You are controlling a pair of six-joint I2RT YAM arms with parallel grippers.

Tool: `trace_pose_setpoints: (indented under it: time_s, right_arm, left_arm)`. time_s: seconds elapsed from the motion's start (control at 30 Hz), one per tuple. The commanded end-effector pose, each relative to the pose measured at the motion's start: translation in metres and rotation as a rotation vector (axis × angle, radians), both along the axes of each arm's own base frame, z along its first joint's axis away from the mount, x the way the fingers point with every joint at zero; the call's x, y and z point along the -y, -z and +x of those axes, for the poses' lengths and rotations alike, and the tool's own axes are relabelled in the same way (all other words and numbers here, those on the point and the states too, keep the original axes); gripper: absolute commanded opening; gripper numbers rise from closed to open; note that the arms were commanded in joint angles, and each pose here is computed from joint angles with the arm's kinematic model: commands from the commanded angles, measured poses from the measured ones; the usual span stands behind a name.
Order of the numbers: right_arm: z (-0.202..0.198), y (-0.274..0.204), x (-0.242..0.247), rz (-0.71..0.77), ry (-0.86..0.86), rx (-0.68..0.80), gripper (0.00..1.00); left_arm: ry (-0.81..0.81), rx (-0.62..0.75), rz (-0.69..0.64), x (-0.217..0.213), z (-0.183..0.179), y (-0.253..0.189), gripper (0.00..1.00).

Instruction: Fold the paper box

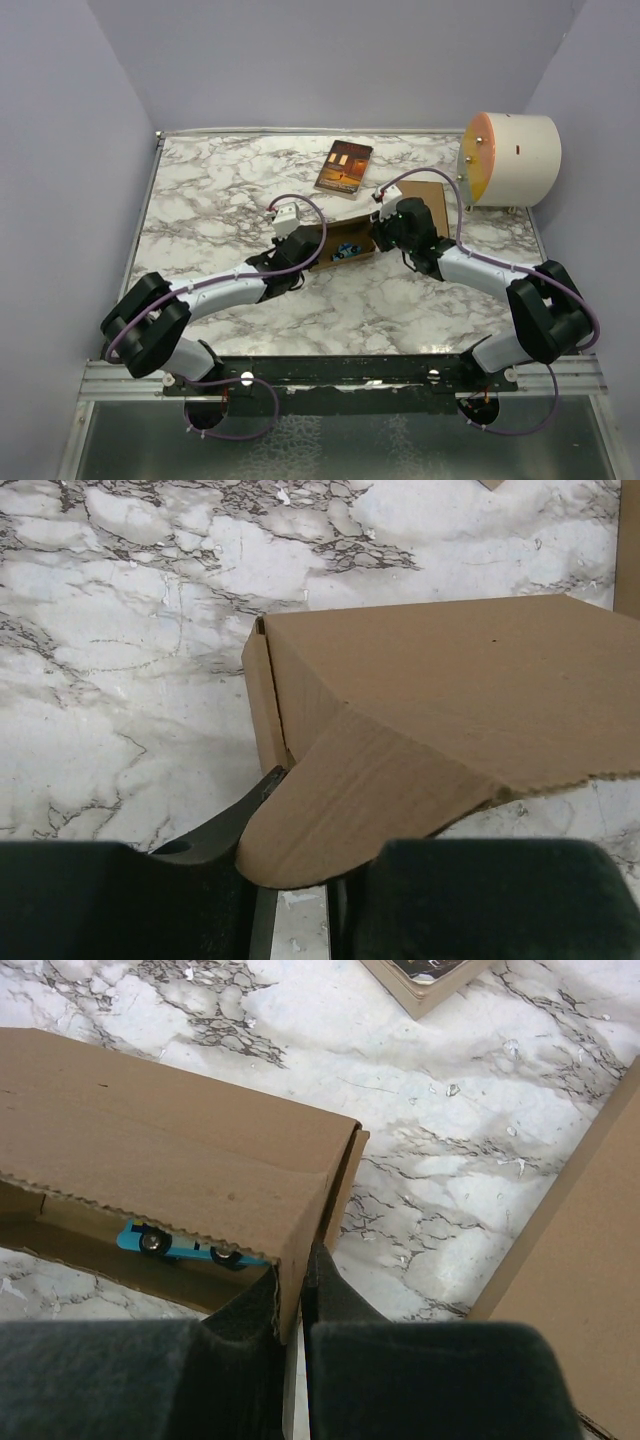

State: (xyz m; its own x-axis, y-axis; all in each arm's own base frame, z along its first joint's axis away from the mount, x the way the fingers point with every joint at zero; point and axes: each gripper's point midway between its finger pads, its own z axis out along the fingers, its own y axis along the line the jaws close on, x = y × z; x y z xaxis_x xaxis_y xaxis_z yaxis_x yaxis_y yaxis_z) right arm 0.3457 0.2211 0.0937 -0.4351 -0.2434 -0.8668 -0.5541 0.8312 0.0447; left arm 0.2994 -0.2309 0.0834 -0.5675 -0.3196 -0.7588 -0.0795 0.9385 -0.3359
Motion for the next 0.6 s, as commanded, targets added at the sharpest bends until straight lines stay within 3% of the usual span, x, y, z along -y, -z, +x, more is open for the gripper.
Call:
trace_pose_setpoints:
  time_s: [0.0,0.3,0.43,0.57]
  right_arm:
    - [-0.019,0.032,0.010,-0.072,0.006,-0.095,0.02]
    - [-0.016,0.030,0.011,-0.073,0.016,-0.086,0.02]
    - [-0.016,0.030,0.010,-0.071,0.014,-0.088,0.02]
    - [-0.016,0.030,0.010,-0.071,0.013,-0.087,0.02]
  left_arm:
    - [0.025,0.000,-0.026,0.000,-0.008,-0.009,0.25]
    - [0.138,0.008,-0.039,-0.002,-0.028,-0.026,0.38]
    - [0.280,0.041,-0.082,0.003,-0.049,-0.045,0.39]
    - [0.467,0.138,-0.128,0.012,-0.070,-0.093,0.48]
